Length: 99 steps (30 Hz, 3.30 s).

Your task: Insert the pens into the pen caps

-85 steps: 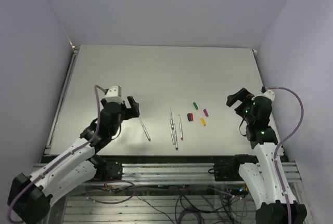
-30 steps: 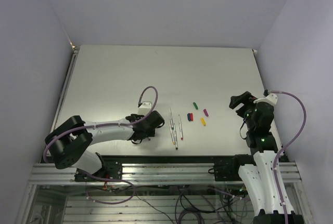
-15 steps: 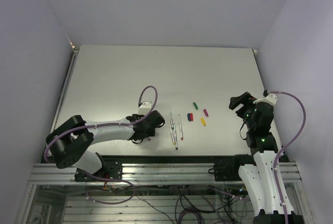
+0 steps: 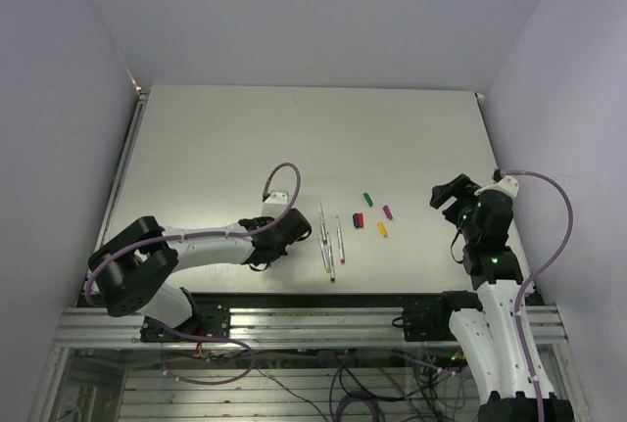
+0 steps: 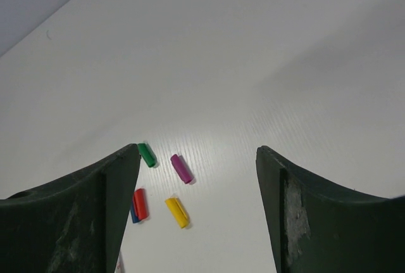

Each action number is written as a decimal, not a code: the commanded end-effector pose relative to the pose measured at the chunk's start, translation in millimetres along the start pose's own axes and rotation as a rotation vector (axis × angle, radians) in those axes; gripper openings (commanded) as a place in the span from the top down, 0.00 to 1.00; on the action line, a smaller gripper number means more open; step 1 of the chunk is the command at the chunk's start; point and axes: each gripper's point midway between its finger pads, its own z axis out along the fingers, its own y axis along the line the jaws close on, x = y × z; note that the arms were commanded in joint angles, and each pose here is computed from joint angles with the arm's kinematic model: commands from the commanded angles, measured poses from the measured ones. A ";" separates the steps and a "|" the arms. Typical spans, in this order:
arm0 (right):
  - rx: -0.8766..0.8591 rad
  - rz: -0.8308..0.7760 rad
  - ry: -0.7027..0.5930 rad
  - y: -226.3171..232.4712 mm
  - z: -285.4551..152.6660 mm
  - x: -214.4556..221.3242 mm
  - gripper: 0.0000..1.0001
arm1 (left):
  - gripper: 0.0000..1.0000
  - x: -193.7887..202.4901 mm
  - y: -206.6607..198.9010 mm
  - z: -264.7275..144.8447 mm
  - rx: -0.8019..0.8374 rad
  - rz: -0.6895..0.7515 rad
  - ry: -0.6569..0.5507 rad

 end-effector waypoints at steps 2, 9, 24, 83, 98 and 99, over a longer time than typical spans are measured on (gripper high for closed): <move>-0.005 0.001 0.041 2.7 4.2 5.8 0.30 | 0.93 48.1 15.3 7.1 -0.026 0.085 0.162; -0.055 -0.047 0.175 4.0 16.1 39.5 0.35 | 0.93 21.6 -9.6 -2.5 0.103 0.064 0.075; -0.116 -0.225 0.372 21.2 30.5 104.6 0.43 | 0.93 -49.5 -62.3 -39.2 0.379 0.092 -0.168; 0.195 -0.478 0.645 13.6 75.8 195.9 0.53 | 0.93 -62.0 -62.9 -87.1 0.613 0.036 -0.311; 0.210 -0.443 0.736 -0.4 53.6 214.3 1.00 | 0.93 -65.8 -58.9 -84.8 0.575 0.049 -0.316; 0.211 -0.443 0.743 -1.4 52.3 215.6 1.00 | 0.93 -65.6 -59.0 -84.6 0.575 0.049 -0.316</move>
